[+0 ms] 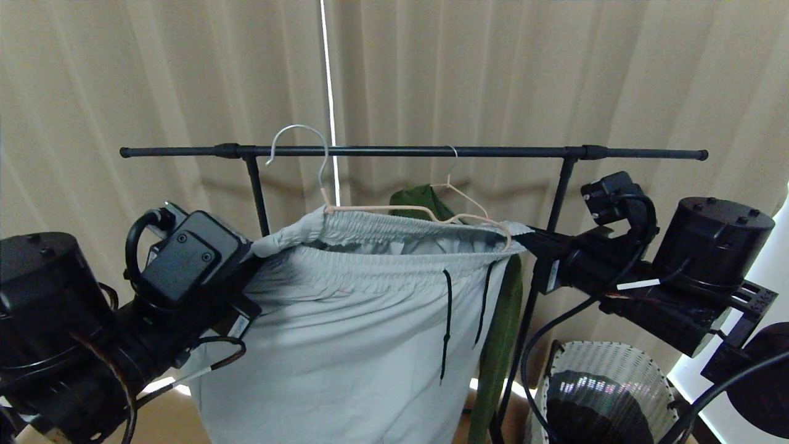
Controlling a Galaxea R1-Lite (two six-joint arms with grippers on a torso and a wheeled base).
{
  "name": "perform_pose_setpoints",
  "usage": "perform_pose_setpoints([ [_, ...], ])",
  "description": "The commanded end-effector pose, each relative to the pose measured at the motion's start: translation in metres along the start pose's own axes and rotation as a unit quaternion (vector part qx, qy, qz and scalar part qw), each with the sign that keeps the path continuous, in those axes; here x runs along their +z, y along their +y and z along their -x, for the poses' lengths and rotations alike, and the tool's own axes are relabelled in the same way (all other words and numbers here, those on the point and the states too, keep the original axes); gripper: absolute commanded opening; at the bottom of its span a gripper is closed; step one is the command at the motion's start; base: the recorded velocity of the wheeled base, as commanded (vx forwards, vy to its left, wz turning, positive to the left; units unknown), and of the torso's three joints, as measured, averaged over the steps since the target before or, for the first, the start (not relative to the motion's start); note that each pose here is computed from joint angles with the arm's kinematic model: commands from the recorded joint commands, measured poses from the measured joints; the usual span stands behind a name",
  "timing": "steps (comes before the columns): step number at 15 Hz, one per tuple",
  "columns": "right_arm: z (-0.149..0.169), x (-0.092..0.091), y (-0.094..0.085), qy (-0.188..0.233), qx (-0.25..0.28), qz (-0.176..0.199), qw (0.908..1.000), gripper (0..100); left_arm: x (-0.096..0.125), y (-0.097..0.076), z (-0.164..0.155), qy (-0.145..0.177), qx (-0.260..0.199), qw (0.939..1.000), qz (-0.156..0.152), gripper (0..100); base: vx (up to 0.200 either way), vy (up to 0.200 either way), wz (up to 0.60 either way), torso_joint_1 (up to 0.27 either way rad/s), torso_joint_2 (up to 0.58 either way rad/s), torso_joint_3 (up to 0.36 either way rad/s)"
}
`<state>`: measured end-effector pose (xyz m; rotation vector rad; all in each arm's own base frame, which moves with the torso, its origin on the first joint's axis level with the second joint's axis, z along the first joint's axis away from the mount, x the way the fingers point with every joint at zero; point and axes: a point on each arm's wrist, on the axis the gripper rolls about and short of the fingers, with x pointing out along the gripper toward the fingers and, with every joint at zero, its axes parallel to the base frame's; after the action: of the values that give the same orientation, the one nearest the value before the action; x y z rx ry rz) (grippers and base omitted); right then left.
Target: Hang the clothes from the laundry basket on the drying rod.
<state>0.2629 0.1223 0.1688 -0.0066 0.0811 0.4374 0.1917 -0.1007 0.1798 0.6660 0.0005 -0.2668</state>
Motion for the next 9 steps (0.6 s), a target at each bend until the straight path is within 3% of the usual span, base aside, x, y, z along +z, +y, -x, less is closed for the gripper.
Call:
perform_pose_setpoints([
  [1, 0.000, 0.001, 0.001, -0.002, 0.003, 0.004, 1.0000, 0, -0.010, 0.002, 0.005, 0.016, 0.002, 0.9997, -0.016, 0, 0.000, 0.000, 0.00, 0.000, 0.00, 0.000],
  [4, 0.003, -0.001, -0.001, 0.018, 0.000, 0.009, 0.9998, 0, -0.018, 0.009, 0.004, 0.028, 0.009, 0.9993, -0.023, 0, 0.000, 0.000, 0.00, 0.000, 0.00, 0.000],
  [6, 0.005, 0.001, 0.000, 0.019, 0.002, 0.011, 0.9998, 0, -0.023, 0.011, 0.004, 0.029, 0.002, 0.9984, -0.048, 0, 0.000, 0.000, 0.00, 0.000, 0.00, 0.000],
  [9, 0.003, 0.002, 0.017, 0.046, 0.034, 0.028, 0.9980, 0, -0.023, 0.008, 0.005, 0.024, -0.010, 0.9983, -0.052, 0, 0.000, 0.000, 0.00, 0.000, 0.00, 0.000],
])
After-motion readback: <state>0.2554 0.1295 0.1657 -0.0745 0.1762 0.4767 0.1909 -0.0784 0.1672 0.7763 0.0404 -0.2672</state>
